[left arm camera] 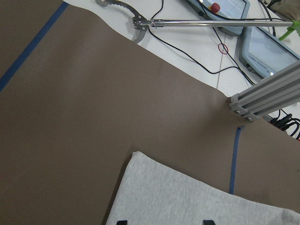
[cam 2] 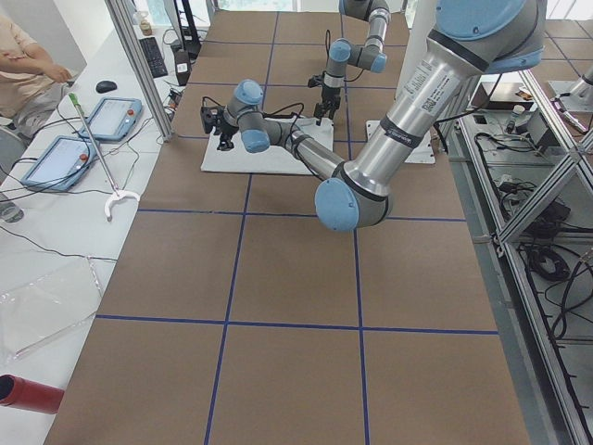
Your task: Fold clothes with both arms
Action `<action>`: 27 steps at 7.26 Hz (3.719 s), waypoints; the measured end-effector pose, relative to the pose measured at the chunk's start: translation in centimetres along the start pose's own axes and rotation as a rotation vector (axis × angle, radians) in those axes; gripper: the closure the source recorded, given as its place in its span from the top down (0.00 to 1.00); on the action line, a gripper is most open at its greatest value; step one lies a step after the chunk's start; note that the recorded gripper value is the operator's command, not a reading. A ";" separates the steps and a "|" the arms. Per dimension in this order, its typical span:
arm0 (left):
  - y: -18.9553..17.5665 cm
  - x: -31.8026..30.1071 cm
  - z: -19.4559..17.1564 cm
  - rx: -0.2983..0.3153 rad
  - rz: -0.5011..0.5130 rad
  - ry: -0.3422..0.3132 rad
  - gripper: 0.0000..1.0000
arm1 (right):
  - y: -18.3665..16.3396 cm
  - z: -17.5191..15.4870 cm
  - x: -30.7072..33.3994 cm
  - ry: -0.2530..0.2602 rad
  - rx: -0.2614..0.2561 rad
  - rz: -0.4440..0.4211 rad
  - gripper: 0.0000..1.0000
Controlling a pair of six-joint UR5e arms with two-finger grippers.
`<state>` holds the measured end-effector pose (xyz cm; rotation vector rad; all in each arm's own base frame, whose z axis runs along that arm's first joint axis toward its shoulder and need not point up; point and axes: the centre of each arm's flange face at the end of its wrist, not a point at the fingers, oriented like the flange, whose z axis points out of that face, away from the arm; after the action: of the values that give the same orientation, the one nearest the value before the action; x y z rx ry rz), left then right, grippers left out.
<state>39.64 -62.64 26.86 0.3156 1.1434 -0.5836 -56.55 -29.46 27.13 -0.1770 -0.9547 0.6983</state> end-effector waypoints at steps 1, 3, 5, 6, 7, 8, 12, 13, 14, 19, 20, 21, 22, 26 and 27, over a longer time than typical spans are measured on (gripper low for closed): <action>0.0 0.0 0.0 0.001 -0.001 -0.005 0.62 | 0.0 0.1 0.0 0.002 0.001 0.000 1.00; 0.0 0.0 -0.1 0.002 -0.002 -0.009 0.62 | 0.1 0.5 0.2 0.008 0.003 -0.001 0.98; 0.0 0.1 -0.1 0.002 -0.002 -0.009 0.62 | 0.3 0.7 0.3 0.013 0.003 0.009 0.64; -0.1 0.0 -0.2 0.003 -0.002 -0.009 0.62 | 0.4 0.8 0.4 0.012 0.007 0.016 0.17; -0.1 0.0 -0.2 0.003 -0.003 -0.009 0.62 | 0.6 0.8 0.5 0.011 0.010 0.026 0.00; -0.1 -0.1 -0.3 0.003 -0.003 -0.008 0.62 | 0.7 0.8 0.5 0.009 0.010 0.036 0.00; 1.0 -0.9 -1.7 -0.008 -0.004 -0.010 0.62 | 0.7 -0.6 0.0 -0.021 -0.002 0.063 0.00; 2.6 -0.8 -1.8 -0.028 -0.014 -0.003 0.62 | 0.5 -1.5 -0.1 -0.033 -0.006 0.074 0.00; 5.8 -0.6 -2.3 -0.066 -0.047 0.015 0.62 | 0.2 -2.5 0.1 -0.044 -0.011 0.088 0.00; 17.9 -0.9 -8.1 -0.184 -0.151 0.017 0.66 | -0.5 -3.7 1.7 -0.045 -0.012 0.133 0.42; 18.3 -0.9 -8.2 -0.188 -0.151 0.012 0.66 | -0.6 -3.5 1.7 -0.046 -0.004 0.133 0.46; 18.4 -0.9 -8.2 -0.189 -0.152 0.010 0.66 | -0.8 -3.3 1.7 -0.050 0.011 0.133 0.53; 18.4 -1.0 -8.2 -0.189 -0.153 0.007 0.66 | -0.9 -3.0 1.8 -0.051 0.024 0.133 0.57; 18.4 -1.1 -8.1 -0.187 -0.155 0.003 0.66 | -1.4 -1.5 2.1 -0.049 0.075 0.128 0.75; 18.4 -1.1 -8.1 -0.187 -0.155 0.002 0.66 | -1.4 -1.5 2.1 -0.049 0.076 0.129 0.84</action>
<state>43.89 -43.25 23.68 0.0673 1.2215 -0.6074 -53.92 -29.01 28.30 -0.1560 -0.9677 0.8592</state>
